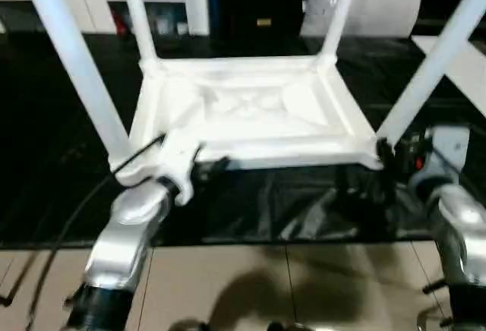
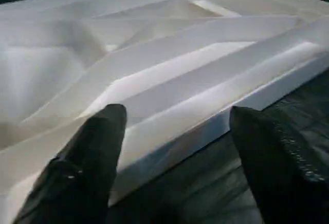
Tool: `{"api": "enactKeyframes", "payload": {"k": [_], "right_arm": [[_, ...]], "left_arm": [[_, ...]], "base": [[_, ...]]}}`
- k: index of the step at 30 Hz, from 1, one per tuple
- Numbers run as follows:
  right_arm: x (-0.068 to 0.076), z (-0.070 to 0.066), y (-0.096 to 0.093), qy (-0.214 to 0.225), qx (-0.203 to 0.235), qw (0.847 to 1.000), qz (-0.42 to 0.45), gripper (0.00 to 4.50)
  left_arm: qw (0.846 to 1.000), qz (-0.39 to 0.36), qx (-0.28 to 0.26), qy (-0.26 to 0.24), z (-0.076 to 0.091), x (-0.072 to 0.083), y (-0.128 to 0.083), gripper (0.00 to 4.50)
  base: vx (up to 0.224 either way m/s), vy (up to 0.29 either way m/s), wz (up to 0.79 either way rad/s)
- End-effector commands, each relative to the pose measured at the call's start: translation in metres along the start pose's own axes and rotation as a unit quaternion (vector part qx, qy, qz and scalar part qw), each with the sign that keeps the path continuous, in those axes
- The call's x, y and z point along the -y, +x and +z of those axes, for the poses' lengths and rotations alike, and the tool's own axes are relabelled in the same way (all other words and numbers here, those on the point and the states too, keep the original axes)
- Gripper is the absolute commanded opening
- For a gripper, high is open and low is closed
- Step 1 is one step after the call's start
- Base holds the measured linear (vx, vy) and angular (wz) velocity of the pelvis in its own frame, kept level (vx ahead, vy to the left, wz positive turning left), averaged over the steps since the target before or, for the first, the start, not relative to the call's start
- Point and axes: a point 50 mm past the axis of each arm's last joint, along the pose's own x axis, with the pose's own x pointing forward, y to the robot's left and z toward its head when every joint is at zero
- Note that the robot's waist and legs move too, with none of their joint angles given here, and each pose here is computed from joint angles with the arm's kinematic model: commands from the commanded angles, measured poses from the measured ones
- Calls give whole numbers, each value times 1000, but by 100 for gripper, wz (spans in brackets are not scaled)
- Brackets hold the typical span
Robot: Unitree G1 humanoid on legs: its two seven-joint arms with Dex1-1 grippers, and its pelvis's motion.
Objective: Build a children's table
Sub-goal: Rotate table base
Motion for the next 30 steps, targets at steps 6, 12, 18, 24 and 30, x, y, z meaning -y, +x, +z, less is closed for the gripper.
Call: {"api": "enactKeyframes", "payload": {"k": [6, 12, 18, 24, 30], "right_arm": [[-30, 5, -18, 9, -19, 997, 69, 450], [-54, -1, -17, -24, -48, 990, 131, 450], [-72, 2, -19, 1, -70, 977, 203, 450], [-76, 7, -11, -19, -47, 976, 210, 450], [-79, 16, -10, -8, -35, 970, 239, 450]], "left_arm": [[995, 101, -15, -13, -5, -12, -30, 393], [979, 200, -25, -34, -9, -26, -39, 407], [968, 238, -48, -68, -15, -25, -47, 439], [936, 331, -46, -110, -13, -35, -55, 439], [948, 308, -13, -73, 2, -25, -52, 439]], "base": [[0, 0, 0], [0, 0, 0], [0, 0, 0], [0, 0, 0], [0, 0, 0]]}}
